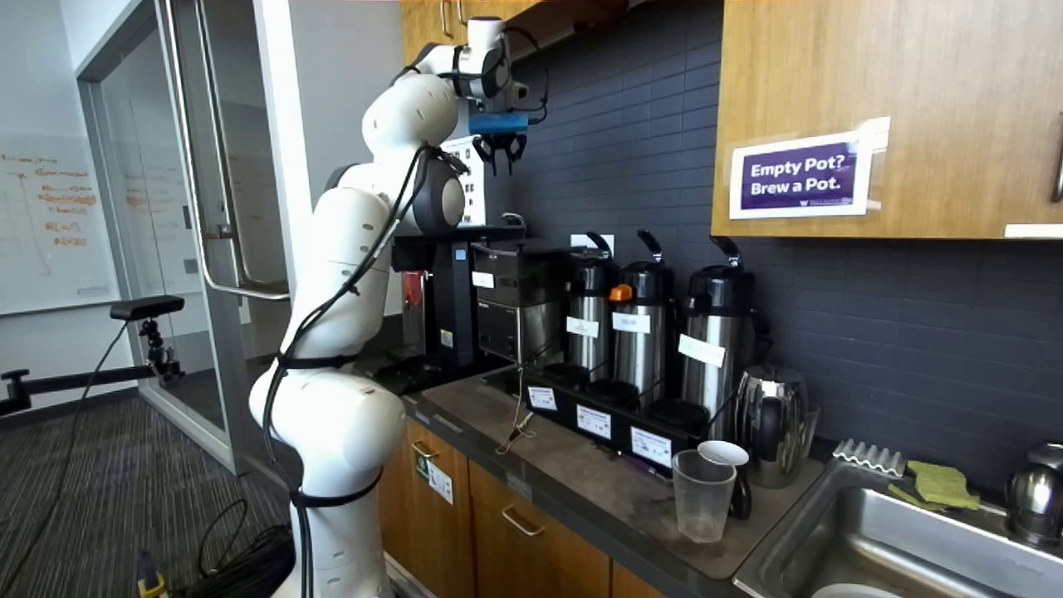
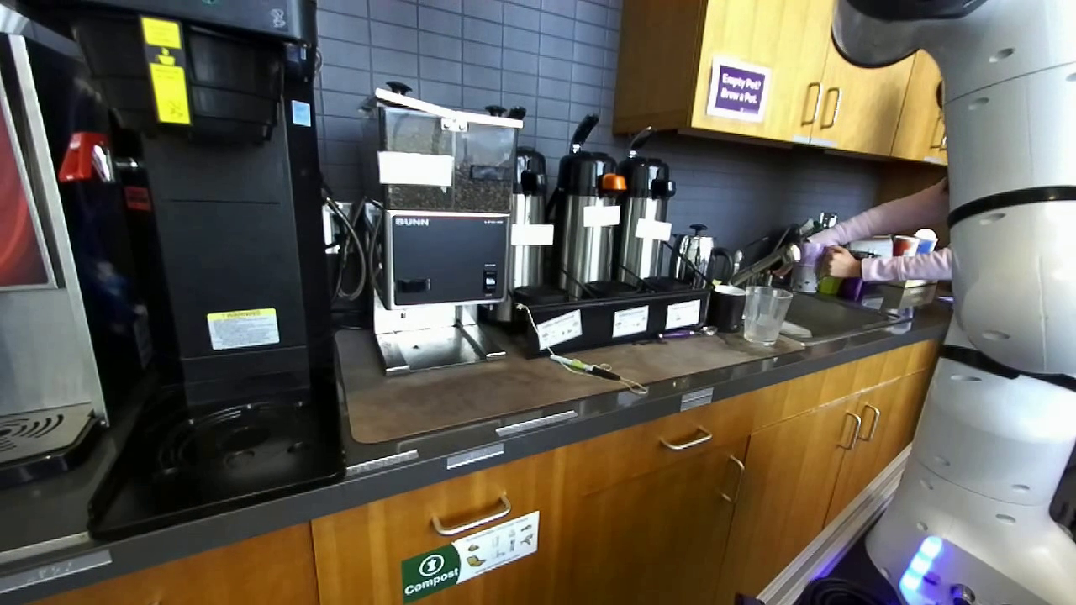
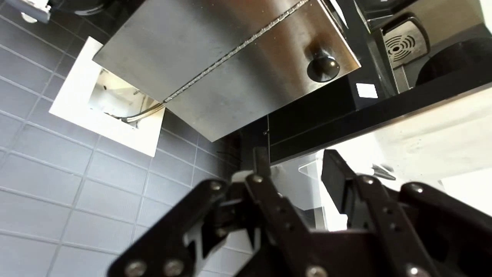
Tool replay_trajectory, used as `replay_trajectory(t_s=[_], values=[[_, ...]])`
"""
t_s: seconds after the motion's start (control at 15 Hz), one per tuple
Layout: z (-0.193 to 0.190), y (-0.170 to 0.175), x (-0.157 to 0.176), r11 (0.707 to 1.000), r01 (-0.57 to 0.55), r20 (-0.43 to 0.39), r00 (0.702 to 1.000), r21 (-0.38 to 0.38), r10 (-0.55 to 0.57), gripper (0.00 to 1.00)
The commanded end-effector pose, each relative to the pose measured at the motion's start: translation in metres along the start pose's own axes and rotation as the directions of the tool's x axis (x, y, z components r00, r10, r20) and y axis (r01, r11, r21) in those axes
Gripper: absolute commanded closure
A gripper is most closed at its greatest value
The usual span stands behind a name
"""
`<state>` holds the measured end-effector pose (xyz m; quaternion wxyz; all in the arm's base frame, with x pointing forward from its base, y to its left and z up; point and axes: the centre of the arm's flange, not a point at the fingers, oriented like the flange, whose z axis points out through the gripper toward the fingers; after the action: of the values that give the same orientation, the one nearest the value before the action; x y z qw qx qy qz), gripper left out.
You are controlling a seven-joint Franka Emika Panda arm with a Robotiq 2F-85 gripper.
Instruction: Open the lid on the top left side of the coffeemaker.
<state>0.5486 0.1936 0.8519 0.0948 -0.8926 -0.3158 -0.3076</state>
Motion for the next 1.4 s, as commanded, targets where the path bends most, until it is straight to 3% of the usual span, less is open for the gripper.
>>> replay_trajectory(t_s=[0.0, 0.27, 0.4, 0.67, 0.8, 1.0, 1.2, 1.33], values=[[-0.012, 0.001, -0.052, 0.997, -0.060, 0.002, 0.998, 0.055, 0.060, 0.83], [-0.004, -0.013, -0.091, 0.979, -0.158, 0.063, 0.987, 0.126, 0.151, 0.83], [0.002, -0.018, -0.102, 0.968, -0.226, 0.116, 0.970, 0.107, 0.214, 0.83], [0.026, -0.026, -0.133, 0.926, -0.376, 0.228, 0.901, -0.016, 0.370, 0.83], [0.039, -0.030, -0.153, 0.896, -0.437, 0.276, 0.854, -0.078, 0.441, 0.83], [0.061, -0.037, -0.189, 0.834, -0.528, 0.350, 0.759, -0.162, 0.549, 0.83], [0.082, -0.043, -0.232, 0.748, -0.610, 0.381, 0.647, -0.261, 0.660, 0.83], [0.090, -0.046, -0.263, 0.674, -0.663, 0.353, 0.576, -0.326, 0.737, 0.83]])
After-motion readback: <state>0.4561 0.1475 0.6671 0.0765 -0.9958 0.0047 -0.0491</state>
